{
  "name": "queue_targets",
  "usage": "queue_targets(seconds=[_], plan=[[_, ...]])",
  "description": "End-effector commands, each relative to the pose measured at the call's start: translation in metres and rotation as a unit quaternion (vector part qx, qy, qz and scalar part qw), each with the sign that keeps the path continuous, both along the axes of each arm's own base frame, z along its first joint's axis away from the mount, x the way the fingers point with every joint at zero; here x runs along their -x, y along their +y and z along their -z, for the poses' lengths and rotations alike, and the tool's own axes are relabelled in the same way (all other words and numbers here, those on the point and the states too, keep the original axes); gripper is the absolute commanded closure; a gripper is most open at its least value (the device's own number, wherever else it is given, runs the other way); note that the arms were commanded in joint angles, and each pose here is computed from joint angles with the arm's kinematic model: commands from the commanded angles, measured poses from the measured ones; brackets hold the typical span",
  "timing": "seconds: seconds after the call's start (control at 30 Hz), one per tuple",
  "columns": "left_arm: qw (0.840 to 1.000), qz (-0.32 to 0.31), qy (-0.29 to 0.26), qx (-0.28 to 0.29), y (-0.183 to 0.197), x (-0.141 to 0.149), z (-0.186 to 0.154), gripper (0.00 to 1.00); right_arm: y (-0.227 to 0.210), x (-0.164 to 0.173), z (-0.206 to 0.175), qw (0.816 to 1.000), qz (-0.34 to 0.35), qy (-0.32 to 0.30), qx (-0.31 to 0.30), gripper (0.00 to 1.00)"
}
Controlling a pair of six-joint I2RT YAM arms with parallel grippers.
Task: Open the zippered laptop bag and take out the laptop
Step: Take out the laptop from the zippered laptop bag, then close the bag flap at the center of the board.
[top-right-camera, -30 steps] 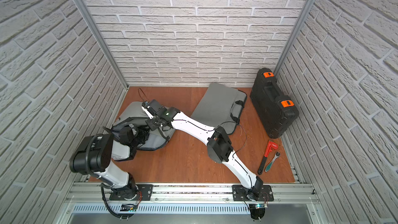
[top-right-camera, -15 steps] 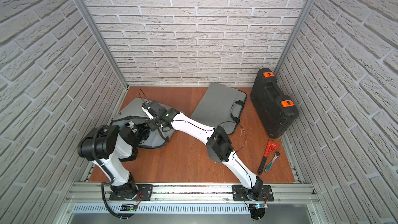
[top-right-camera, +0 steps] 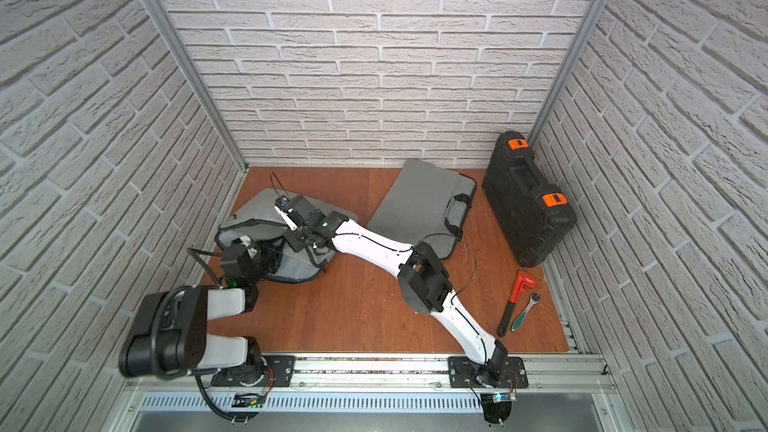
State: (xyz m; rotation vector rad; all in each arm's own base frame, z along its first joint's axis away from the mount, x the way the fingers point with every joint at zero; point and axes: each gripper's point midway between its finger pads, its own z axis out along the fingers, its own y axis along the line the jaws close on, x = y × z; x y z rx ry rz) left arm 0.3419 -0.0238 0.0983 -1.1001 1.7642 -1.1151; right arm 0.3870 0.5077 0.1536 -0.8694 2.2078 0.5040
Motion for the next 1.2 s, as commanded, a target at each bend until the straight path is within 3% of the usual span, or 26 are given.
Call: queue_targets(seconds=[0.0,0.63,0.67,0.8,0.87,0.97,1.17], plan=[[0.999,0.022,-0.026,-0.040,-0.002,0.005,-0.029,1.00,-0.009,-0.038,-0.022,0.998,0.030,-0.055,-0.026,0.94],[0.996,-0.015,-0.034,-0.077,0.007,0.072,-0.085,1.00,-0.001,-0.096,0.006,0.994,-0.024,-0.107,-0.021,0.94],[0.996,-0.015,-0.036,-0.077,0.006,0.074,-0.088,1.00,-0.001,-0.099,0.006,0.994,-0.026,-0.108,-0.021,0.90],[0.996,-0.016,-0.038,-0.078,0.005,0.086,-0.099,1.00,-0.005,-0.105,0.002,0.994,-0.030,-0.108,-0.015,0.53],[0.996,-0.020,-0.037,-0.078,0.005,0.091,-0.102,1.00,-0.010,-0.105,-0.002,0.994,-0.028,-0.104,-0.010,0.42],[0.996,-0.027,-0.036,-0.072,0.005,0.100,-0.106,1.00,-0.018,-0.100,-0.010,0.995,-0.026,-0.093,-0.006,0.34],[0.996,-0.052,-0.029,-0.066,0.010,0.119,-0.107,1.00,-0.041,-0.086,-0.023,0.998,0.015,-0.054,-0.002,0.33]])
